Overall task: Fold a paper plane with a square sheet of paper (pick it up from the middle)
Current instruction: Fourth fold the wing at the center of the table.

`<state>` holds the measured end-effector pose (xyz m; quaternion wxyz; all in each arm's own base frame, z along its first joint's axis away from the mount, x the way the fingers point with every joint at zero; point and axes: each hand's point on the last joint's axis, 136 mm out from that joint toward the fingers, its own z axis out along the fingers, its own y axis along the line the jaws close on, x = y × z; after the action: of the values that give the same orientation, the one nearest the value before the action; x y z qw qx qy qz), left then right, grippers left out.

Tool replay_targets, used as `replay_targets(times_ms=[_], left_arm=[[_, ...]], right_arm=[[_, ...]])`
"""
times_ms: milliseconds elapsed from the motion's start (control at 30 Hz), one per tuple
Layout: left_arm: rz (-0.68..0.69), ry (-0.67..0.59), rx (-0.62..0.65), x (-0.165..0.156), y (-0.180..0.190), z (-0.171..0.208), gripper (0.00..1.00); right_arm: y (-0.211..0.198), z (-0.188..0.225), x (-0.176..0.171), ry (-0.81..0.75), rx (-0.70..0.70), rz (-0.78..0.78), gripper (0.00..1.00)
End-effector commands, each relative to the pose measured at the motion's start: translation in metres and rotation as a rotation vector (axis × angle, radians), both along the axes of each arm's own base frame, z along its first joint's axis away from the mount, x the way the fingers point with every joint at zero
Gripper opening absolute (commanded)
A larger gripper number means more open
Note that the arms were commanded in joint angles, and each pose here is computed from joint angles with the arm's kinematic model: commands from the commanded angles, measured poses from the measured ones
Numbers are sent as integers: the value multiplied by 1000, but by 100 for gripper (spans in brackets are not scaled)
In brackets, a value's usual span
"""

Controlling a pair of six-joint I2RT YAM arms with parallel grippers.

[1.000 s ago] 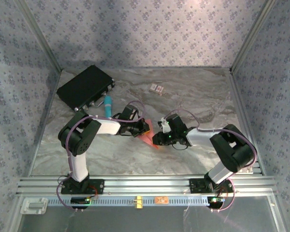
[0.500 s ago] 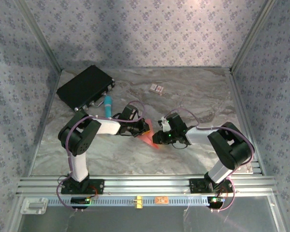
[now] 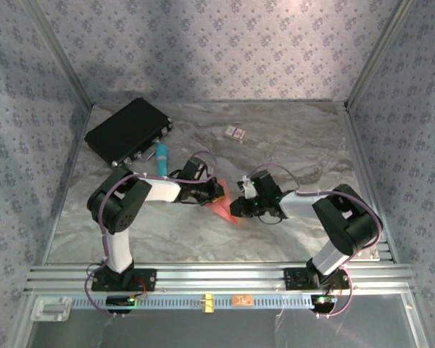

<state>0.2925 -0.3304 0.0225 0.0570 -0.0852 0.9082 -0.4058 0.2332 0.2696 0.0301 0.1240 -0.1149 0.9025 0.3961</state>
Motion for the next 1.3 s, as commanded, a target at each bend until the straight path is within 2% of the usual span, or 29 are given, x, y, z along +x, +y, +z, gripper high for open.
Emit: replay_targets(times_ms=[0,267,700,933,1267], left_arm=[[-12,31,43,-7,5,-18,9],[-8,35,47,-7,7,-19,9],[-4,38,52,-8,8,-20,9],[-5,39,50,-7,7,-21,9],[7,37,67,-8,12,-23,9]], right_arm=[[-3,0,-8,24,22,6,9],[-11,-16,-24,70,22,1,5],[-22,-15,-38,89,10,-12,11],[-24,-26,-51,143,-14,6,3],[-23,-27,-61,177,-38,26,7]])
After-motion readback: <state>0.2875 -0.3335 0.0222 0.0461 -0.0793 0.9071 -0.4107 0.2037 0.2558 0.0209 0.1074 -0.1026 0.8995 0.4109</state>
